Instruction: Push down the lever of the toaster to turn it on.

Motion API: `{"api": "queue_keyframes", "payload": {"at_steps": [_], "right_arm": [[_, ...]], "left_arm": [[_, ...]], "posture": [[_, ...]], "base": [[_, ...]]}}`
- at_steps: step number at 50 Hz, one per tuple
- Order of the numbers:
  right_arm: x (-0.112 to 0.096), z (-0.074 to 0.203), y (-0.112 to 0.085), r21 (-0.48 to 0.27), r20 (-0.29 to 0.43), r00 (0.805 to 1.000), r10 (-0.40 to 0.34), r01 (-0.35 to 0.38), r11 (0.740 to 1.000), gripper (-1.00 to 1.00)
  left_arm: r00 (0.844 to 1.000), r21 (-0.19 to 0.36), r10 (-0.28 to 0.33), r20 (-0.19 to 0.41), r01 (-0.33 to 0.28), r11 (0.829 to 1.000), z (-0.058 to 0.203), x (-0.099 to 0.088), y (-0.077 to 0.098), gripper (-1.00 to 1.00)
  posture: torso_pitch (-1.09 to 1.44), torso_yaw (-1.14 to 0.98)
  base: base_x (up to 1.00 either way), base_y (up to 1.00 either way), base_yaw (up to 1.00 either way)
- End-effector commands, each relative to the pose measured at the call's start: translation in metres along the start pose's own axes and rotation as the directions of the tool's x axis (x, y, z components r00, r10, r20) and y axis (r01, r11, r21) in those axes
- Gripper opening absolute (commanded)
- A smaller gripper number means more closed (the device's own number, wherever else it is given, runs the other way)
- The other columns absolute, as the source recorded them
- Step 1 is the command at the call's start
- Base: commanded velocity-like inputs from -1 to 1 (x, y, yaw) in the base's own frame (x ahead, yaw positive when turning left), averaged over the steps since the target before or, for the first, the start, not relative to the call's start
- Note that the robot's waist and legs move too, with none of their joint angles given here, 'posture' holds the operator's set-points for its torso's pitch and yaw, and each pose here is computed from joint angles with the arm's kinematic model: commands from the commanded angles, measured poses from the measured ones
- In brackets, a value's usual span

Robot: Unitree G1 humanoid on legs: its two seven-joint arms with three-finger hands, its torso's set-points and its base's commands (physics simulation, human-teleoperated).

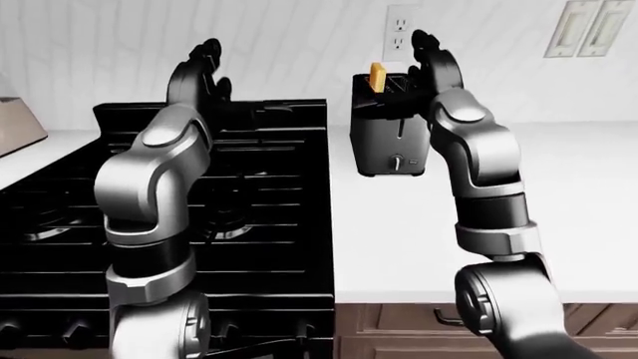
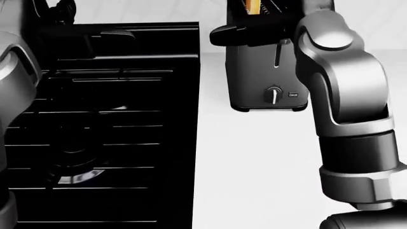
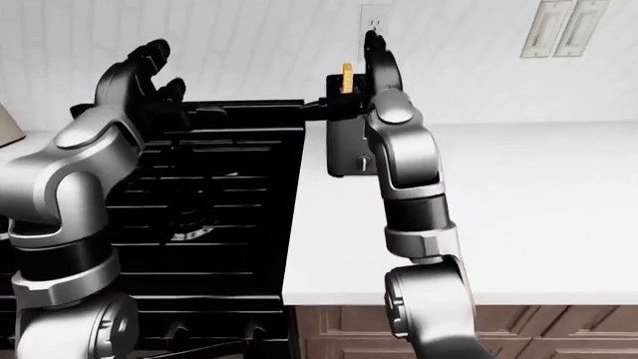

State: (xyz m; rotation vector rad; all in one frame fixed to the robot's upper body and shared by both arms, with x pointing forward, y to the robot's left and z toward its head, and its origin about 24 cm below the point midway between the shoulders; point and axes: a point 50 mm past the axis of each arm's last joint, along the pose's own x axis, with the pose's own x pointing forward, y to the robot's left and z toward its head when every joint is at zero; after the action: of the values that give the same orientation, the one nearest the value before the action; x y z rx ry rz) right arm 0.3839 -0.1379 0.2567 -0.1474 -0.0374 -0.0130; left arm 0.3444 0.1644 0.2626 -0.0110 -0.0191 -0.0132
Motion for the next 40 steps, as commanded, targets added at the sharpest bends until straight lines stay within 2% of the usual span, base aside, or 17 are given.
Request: {"api": "queue_keyframes", "payload": {"at_steps": [1,20,29,40], "right_arm": [[-0.004,0.024,-0.004,-0.002,0.106,0.994,-0.018,0.018,1.000,1.00],[-0.029,0.003,-0.007,-0.029,0.072,0.997,-0.027,0.029,0.999,1.00],[-0.029,-0.003,-0.009,-0.029,0.059,0.998,-0.031,0.033,0.999,1.00],[-0.030,-0.005,-0.003,-0.026,0.047,0.999,0.002,0.000,1.000,1.00]], "left_arm": [[0.996,0.000,-0.001,0.091,0.001,1.000,0.020,-0.004,0.000,1.00],[0.996,-0.001,0.006,0.090,-0.006,1.000,0.019,-0.004,0.000,1.00],[0.996,-0.001,0.005,0.091,-0.005,1.000,0.019,-0.005,0.000,1.00],[0.996,0.000,0.006,0.092,-0.006,1.000,0.019,-0.004,0.000,1.00]], "posture": [[-0.37,0.00],[-0.37,0.00],[-0.37,0.00],[-0.37,0.00]], "base": [[0.00,0.00,0.00],[0.00,0.00,0.00],[0.00,0.00,0.00],[0.00,0.00,0.00]]}}
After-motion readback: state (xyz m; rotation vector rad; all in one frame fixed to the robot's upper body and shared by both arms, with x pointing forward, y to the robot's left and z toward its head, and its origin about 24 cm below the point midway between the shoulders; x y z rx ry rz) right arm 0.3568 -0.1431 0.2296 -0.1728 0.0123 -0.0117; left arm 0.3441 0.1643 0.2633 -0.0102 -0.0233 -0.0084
